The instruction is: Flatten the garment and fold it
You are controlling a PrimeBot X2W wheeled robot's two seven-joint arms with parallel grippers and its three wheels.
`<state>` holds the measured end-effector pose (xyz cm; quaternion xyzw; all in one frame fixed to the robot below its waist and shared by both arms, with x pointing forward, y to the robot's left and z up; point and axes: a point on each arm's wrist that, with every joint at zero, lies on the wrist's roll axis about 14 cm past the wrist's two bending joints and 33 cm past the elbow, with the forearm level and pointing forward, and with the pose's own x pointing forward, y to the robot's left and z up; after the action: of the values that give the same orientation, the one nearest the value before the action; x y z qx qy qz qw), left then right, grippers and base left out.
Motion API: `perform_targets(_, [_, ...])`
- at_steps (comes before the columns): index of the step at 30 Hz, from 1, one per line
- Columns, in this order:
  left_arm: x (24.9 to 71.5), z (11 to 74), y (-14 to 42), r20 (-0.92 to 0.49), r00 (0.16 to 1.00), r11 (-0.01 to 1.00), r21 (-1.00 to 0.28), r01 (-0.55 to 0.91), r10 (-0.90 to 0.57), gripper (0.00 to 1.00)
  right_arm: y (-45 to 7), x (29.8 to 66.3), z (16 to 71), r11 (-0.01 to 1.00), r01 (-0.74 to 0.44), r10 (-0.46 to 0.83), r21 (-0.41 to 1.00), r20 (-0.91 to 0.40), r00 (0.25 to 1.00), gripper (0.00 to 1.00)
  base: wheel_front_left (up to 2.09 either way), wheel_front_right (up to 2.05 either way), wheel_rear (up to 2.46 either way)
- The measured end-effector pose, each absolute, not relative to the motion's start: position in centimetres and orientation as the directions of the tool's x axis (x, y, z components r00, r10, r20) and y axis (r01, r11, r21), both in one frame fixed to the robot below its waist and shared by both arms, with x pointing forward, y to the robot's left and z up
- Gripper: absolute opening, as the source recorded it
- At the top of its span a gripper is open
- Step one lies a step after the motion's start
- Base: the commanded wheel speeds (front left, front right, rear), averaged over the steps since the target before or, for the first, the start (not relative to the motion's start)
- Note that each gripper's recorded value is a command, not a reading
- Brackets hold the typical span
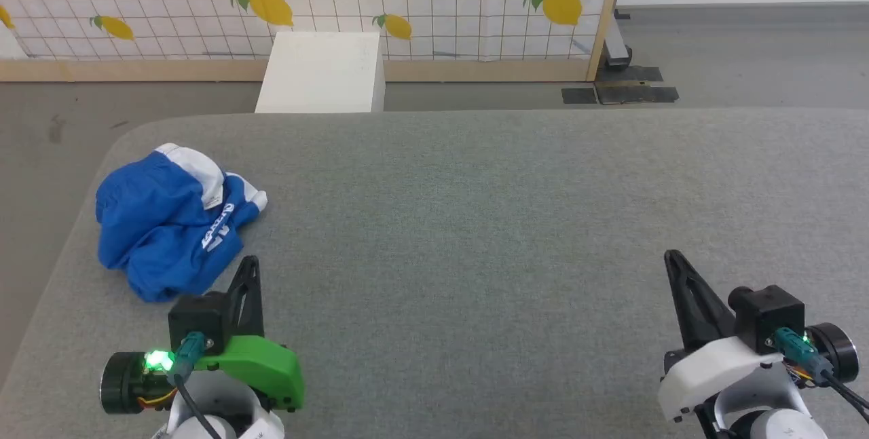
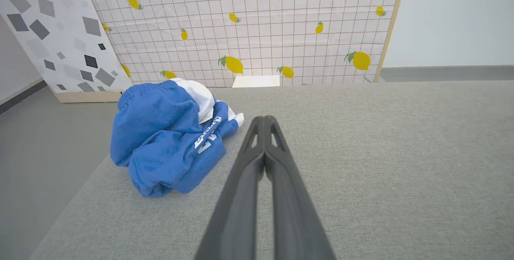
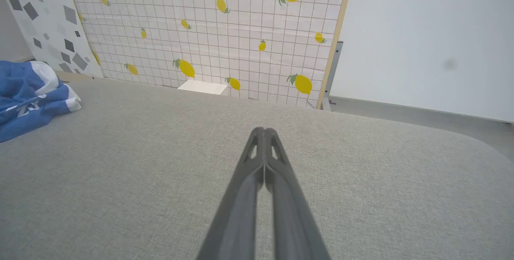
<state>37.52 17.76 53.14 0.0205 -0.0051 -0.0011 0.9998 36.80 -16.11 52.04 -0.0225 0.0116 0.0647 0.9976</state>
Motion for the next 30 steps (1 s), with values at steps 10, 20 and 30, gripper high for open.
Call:
perform_targets(10, [37.52, 53.14, 17.76, 0.01, 1.0, 0.999, 0.041, 0.002, -0.002, 0.0, -16.1, 36.8, 52.05, 0.991, -0.13, 0.129, -0.043, -0.026, 0.991, 0.0, 0.0, 0.0, 0.0])
perform_targets(20, [37.52, 53.14, 17.78, 0.01, 1.0, 0.999, 0.041, 0.001, -0.002, 0.0, -16.09, 36.8, 52.05, 0.991, -0.13, 0.129, -0.043, -0.026, 0.991, 0.0, 0.0, 0.0, 0.0])
perform_targets(30, [37.52, 53.14, 17.77, 0.01, 1.0, 0.999, 0.041, 0.002, -0.002, 0.0, -16.1, 36.8, 52.04, 0.991, -0.13, 0.129, -0.043, -0.026, 0.991, 0.0, 0.0, 0.0, 0.0])
